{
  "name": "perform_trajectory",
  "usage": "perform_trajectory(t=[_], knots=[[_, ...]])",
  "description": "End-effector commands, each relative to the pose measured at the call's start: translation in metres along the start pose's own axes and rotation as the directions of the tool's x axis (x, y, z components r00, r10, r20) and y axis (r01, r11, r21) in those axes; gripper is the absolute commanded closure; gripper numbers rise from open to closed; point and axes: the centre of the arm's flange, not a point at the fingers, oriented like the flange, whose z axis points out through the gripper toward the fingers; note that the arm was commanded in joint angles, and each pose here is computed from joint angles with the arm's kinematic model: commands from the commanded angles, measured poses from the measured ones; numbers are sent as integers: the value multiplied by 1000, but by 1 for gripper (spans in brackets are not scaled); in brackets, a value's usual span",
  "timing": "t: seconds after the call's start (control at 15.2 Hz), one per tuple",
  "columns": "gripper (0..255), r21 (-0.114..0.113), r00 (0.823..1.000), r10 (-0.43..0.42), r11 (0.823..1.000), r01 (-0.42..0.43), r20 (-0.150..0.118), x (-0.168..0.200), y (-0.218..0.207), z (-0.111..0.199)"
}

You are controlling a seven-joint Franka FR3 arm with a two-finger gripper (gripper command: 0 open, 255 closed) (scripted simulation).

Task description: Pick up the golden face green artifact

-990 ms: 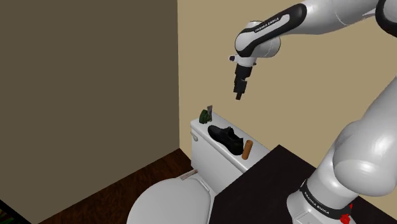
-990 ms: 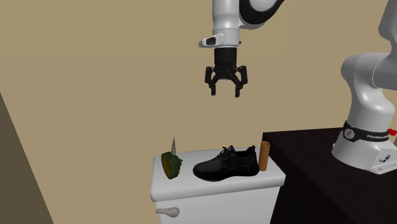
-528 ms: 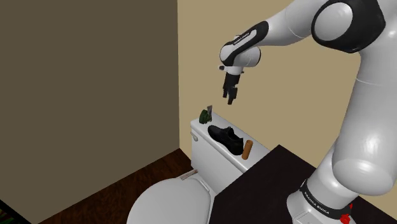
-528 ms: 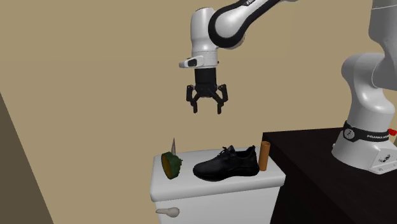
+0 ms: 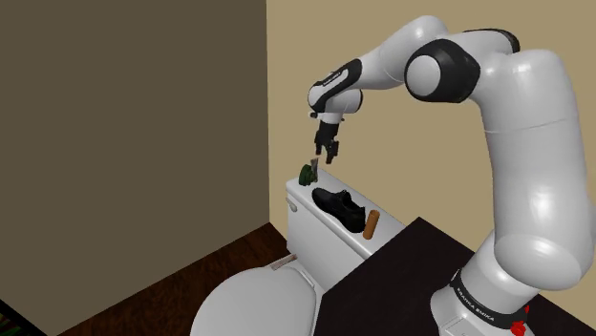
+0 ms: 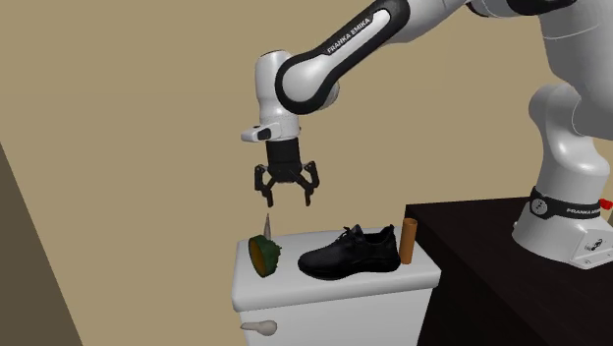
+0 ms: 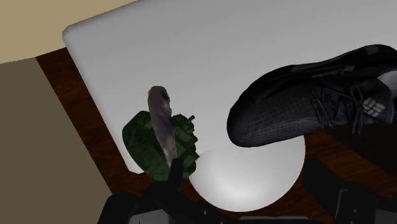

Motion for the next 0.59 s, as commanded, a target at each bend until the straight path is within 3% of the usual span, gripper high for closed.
perform_trajectory(t=[0.0,0.33,0.53], knots=[[0,10,998,-60,998,60,-2,11,20,19],[0,33,981,-194,980,195,-7,36,62,61],[0,33,981,-194,980,195,-7,34,64,76]])
